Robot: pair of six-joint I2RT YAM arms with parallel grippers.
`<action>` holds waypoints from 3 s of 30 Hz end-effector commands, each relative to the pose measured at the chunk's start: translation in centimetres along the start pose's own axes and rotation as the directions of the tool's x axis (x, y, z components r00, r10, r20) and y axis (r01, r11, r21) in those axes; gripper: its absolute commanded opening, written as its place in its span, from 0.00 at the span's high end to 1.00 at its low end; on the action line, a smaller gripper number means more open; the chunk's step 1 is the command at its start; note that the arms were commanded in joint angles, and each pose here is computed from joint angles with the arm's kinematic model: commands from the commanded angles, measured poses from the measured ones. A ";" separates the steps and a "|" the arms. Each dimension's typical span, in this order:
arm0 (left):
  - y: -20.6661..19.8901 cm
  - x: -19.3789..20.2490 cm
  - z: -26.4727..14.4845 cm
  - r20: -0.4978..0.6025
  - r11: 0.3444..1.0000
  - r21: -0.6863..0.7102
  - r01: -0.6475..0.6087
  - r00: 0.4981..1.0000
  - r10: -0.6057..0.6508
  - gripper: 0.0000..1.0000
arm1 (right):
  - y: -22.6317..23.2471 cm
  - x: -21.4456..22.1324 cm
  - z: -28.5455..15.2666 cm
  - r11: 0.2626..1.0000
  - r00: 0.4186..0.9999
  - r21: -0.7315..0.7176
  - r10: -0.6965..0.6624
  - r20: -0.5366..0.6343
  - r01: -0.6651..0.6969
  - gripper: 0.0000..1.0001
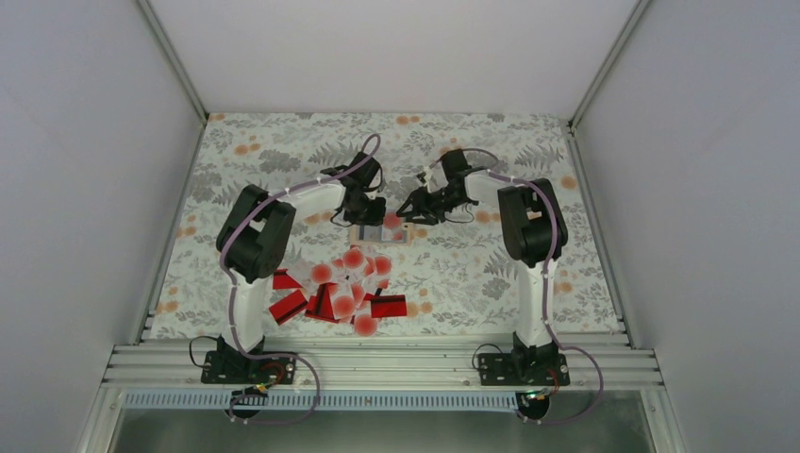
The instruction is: Put the credit cards into the card holder
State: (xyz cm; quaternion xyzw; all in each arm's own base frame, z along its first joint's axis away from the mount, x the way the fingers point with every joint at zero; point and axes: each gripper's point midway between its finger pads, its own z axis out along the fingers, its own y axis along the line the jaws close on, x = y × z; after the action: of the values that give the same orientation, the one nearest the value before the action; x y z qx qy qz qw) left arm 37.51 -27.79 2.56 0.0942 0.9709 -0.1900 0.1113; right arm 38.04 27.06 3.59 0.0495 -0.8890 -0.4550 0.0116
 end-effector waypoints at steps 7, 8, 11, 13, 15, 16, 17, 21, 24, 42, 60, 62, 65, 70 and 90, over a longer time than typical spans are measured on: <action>0.5 1.4 1.6 -0.060 1.000 -0.017 -0.002 0.998 0.001 0.87 | 2.0 -0.3 -2.0 0.992 0.996 0.100 -0.077 0.039 0.072 0.55; 0.4 1.4 1.5 -0.059 1.000 -0.016 -0.002 0.998 0.001 0.88 | 2.2 -0.4 -2.0 0.993 0.996 0.091 -0.082 0.041 0.078 0.55; 0.2 1.2 1.0 -0.047 1.000 -0.011 -0.004 0.999 0.003 0.88 | 2.8 -0.6 -1.9 0.994 0.995 0.066 -0.092 0.042 0.089 0.55; -0.1 0.8 0.3 -0.034 1.000 -0.008 -0.005 0.999 0.005 0.88 | 3.0 -0.7 -1.9 0.995 0.995 0.056 -0.091 0.044 0.089 0.55; -0.3 0.4 -0.5 -0.021 1.000 -0.011 -0.007 1.000 0.007 0.88 | 3.1 -0.9 -1.7 0.996 0.996 0.050 -0.082 0.043 0.080 0.55; -0.3 0.3 -0.8 -0.015 1.000 -0.013 -0.007 1.000 0.006 0.88 | 3.0 -0.9 -1.6 0.996 0.996 0.049 -0.077 0.041 0.075 0.55; -0.2 0.0 -1.3 -0.007 1.000 -0.015 -0.004 1.000 0.004 0.88 | 2.9 -0.9 -1.4 0.996 0.997 0.045 -0.073 0.037 0.071 0.55; 0.2 -0.4 -2.6 0.008 0.999 -0.036 0.003 1.000 -0.003 0.88 | 2.4 -0.7 -0.8 0.998 0.998 0.034 -0.056 0.019 0.055 0.55; 0.5 0.0 -2.6 -0.001 0.999 -0.044 0.004 1.000 -0.004 0.88 | 2.4 -0.5 -0.7 0.998 0.998 0.028 -0.053 0.017 0.053 0.55; 0.5 1.3 0.4 -0.066 1.000 -0.011 -0.015 0.998 0.015 0.88 | 0.7 0.2 0.9 1.000 1.000 0.027 -0.010 -0.011 0.011 0.55; 0.4 1.6 0.9 -0.078 0.999 -0.003 -0.036 0.996 0.035 0.89 | 0.1 0.9 1.5 0.999 1.000 0.053 0.010 -0.021 -0.009 0.55; 0.4 1.6 0.9 -0.080 0.999 -0.003 -0.036 0.996 0.036 0.89 | 0.4 1.0 1.6 0.999 1.000 0.038 0.012 -0.026 -0.011 0.55; 0.4 1.6 1.1 -0.086 0.999 -0.005 -0.042 0.995 0.041 0.89 | 1.3 1.0 1.7 1.000 0.999 -0.001 0.009 -0.037 -0.009 0.55; 0.6 1.8 1.5 -0.097 0.999 -0.008 -0.049 0.994 0.048 0.89 | 2.9 1.1 1.5 0.998 0.999 -0.067 -0.002 -0.041 0.000 0.55; 0.1 1.7 0.8 -0.098 0.998 0.010 -0.065 0.993 0.066 0.89 | 4.5 1.9 0.5 1.000 0.999 -0.026 0.006 -0.041 -0.008 0.55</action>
State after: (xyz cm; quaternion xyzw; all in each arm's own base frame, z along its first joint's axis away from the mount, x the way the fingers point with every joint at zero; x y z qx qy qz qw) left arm 36.82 -27.74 2.39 0.1283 0.9694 -0.1887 0.0911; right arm 36.31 29.19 5.02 0.0401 -0.8811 -0.4695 0.0392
